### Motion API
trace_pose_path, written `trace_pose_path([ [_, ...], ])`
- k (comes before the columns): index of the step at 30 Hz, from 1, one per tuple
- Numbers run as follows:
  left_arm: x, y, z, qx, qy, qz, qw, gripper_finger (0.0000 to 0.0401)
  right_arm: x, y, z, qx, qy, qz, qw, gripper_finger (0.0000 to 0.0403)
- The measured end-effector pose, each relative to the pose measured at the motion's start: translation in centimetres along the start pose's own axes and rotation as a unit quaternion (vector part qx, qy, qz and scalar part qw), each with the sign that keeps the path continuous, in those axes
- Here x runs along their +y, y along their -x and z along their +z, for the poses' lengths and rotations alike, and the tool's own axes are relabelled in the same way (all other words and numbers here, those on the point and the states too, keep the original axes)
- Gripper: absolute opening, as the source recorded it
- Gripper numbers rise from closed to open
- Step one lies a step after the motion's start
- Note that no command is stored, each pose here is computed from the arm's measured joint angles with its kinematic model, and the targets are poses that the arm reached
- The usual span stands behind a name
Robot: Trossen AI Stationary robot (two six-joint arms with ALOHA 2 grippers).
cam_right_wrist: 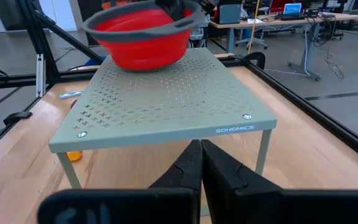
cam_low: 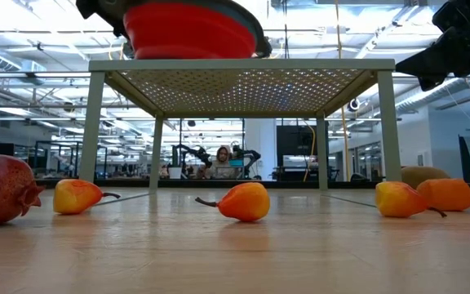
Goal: Pick & Place Fruit
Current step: Put the strainer on the shelf, then put the kiwi fruit into the strainer
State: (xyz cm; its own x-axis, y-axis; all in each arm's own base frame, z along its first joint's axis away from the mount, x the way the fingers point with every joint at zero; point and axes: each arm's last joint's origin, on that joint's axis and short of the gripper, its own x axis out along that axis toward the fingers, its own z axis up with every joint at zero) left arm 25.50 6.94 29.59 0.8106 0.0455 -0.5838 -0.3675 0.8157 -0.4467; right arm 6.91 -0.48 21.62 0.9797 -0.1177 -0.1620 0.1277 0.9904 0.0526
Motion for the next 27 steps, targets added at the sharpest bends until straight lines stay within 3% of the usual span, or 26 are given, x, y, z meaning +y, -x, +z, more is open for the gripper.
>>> trace_pose_path([
  [12,0.17,0.01,0.13,-0.016,-0.022,0.029,0.999,0.0185,0.0,0.0,0.0,0.0,0.0,0.0,1.0,0.0],
  [27,0.09,0.99,0.53,-0.045,-0.035,0.043,0.997,0.0257,0.01,0.0,0.0,0.0,0.0,0.001,1.0,0.0],
])
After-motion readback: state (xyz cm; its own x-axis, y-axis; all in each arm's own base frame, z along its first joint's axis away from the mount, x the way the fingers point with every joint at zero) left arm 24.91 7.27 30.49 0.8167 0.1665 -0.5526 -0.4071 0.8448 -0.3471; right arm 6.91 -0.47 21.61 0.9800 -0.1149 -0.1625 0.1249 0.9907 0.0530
